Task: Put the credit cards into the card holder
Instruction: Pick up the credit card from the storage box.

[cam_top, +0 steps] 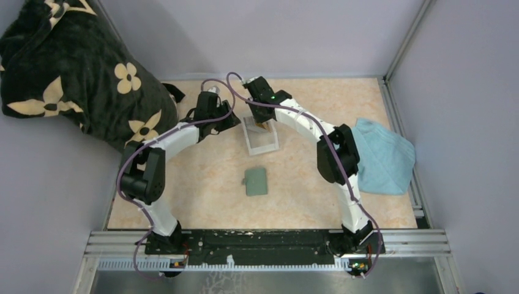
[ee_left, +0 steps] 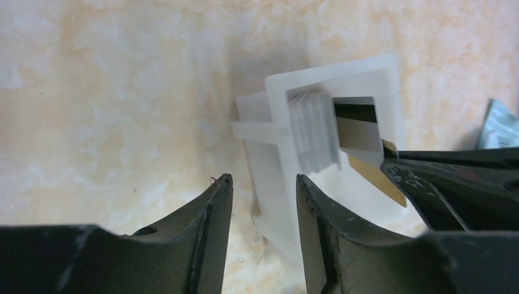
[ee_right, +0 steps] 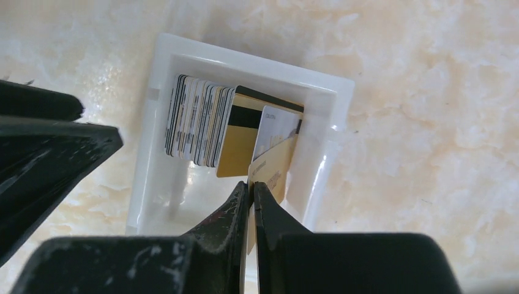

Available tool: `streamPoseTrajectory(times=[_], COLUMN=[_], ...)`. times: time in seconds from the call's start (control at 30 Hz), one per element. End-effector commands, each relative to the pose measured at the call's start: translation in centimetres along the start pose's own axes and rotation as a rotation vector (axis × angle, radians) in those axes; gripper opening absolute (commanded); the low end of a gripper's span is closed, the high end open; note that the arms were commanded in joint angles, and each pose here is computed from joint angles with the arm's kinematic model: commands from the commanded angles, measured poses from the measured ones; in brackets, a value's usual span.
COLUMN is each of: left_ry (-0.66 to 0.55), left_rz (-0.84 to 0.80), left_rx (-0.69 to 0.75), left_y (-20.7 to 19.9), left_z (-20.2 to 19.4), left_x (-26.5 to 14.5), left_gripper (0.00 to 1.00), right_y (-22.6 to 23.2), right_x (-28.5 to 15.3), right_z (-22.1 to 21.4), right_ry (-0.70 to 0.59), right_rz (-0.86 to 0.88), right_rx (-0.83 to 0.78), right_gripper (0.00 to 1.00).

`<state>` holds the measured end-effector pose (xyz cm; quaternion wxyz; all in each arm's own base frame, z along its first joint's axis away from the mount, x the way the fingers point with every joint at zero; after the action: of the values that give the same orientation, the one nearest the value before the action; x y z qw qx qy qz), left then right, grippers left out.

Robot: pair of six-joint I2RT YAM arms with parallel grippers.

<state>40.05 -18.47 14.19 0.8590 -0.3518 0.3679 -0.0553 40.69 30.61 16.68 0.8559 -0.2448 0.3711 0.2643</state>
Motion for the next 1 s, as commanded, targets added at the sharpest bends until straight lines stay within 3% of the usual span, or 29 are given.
streamPoseTrajectory(times=[0.0,0.3,0.57,0.73,0.97], left_ry=[-0.068,-0.137,-0.089,-0.021,0.167], left_rz=[-0.113,-0.252,-0.287,-0.341,-0.431], left_rx=[0.01,0.011,-0.031,-0.068,-0.192], left_y=[-2.8,-5.1,-5.3,-5.6,-6.9], left_z=[1.6,2.2,0.9,-0.3,-3.3], left_x=[-3.7,-10.2,-11.9,-12.9,-16.0], left_gripper=[0.51,0.56,0.55,0.55,0.56], right_y=[-1.8,-2.6,-2.4,-1.7,0.6], right_x=[-5.7,-10.9,-11.7,-15.7,-18.4], right_z=[4.0,4.4,2.8,1.5,-4.3], right_ry=[-0.186,-0.305,-0.299,-0.389,-0.5], right_rz=[-0.1,-0.112,-0.109,-0.041,-0.059], right_rx=[0.034,0.066,0.071,0.055,-0.011], right_gripper=[0.0,0.0,0.0,0.0,0.0])
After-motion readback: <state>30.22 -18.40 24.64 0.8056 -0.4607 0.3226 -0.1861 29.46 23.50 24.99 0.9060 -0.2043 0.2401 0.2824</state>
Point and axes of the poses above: each gripper's point midway between its finger pads, its own x axis out along the fingers, its own y axis along the line the jaws close on, z = x × y, the point moved 6 cm from there along -x, back along the fingers, and after that the axes turned 15 degrees about -x, right-handed, at the moved point
